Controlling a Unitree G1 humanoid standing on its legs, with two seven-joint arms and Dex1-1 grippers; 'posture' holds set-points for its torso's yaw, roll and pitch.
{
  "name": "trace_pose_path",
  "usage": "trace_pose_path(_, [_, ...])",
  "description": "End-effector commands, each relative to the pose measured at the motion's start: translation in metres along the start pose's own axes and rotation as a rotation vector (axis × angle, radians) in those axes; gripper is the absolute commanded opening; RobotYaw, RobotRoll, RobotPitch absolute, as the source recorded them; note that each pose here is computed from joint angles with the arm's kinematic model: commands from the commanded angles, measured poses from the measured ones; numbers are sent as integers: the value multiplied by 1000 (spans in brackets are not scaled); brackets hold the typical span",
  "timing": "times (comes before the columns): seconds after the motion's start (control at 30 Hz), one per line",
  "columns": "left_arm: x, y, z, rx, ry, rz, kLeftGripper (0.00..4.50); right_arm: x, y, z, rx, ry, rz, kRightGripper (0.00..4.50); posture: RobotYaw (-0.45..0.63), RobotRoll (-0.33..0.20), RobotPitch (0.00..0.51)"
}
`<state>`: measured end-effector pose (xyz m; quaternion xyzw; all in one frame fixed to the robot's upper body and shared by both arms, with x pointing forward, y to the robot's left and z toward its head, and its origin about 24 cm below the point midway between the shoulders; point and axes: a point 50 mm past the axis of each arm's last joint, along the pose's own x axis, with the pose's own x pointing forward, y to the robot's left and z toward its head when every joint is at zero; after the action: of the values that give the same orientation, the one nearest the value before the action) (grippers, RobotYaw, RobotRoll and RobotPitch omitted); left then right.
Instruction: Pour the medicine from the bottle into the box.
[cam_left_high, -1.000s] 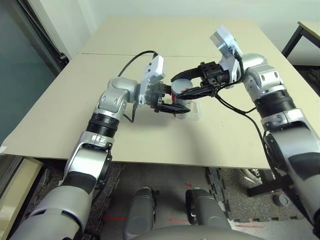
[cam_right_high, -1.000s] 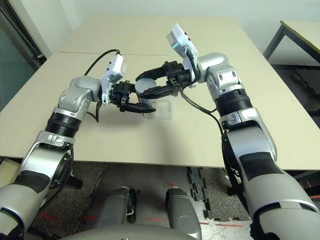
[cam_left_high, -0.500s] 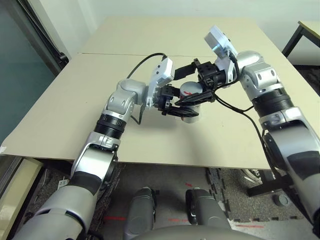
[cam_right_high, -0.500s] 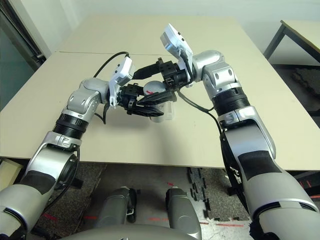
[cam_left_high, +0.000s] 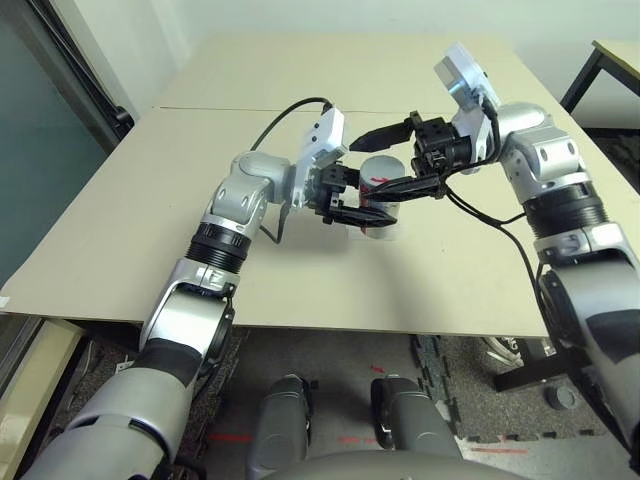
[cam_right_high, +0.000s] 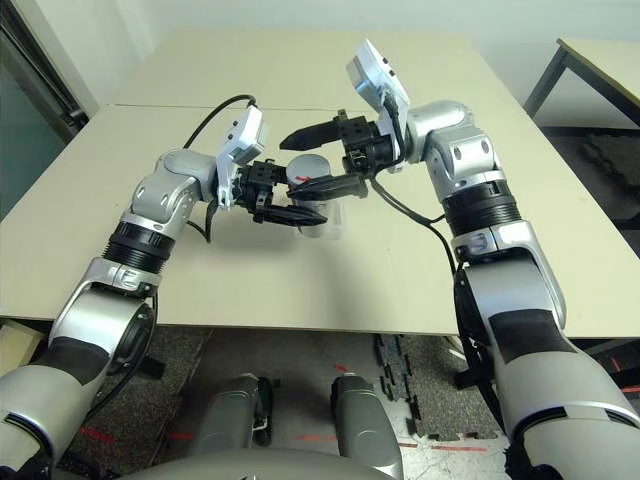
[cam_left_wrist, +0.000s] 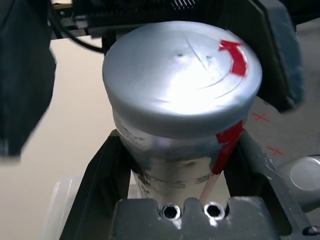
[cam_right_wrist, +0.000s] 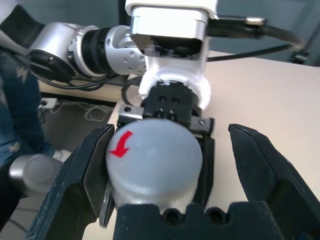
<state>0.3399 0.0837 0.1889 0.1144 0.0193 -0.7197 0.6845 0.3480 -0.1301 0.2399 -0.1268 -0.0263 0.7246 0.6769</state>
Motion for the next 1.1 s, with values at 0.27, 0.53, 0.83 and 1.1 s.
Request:
trace_pose_path(0.27, [-4,-13,1,-11,-38,4,2825,-45,-6,-12,38,14,-281,4500,-5,0,69])
trace_pose_path(0.53, [-14,-8,-2,-25,-45,88,2825,-58,2,-13,69,29,-318,4500,-2,0,69])
trace_pose_path(0.83, [-29,10,-7,-21,-33,182,2825,-54,23,-9,125,53,-306,4500,-17,0,73])
trace_pose_path(1.1, [-26,18,-13,-19,-19,194,2825,-30,17,-2,70,63,-421,4500,-27,0,75])
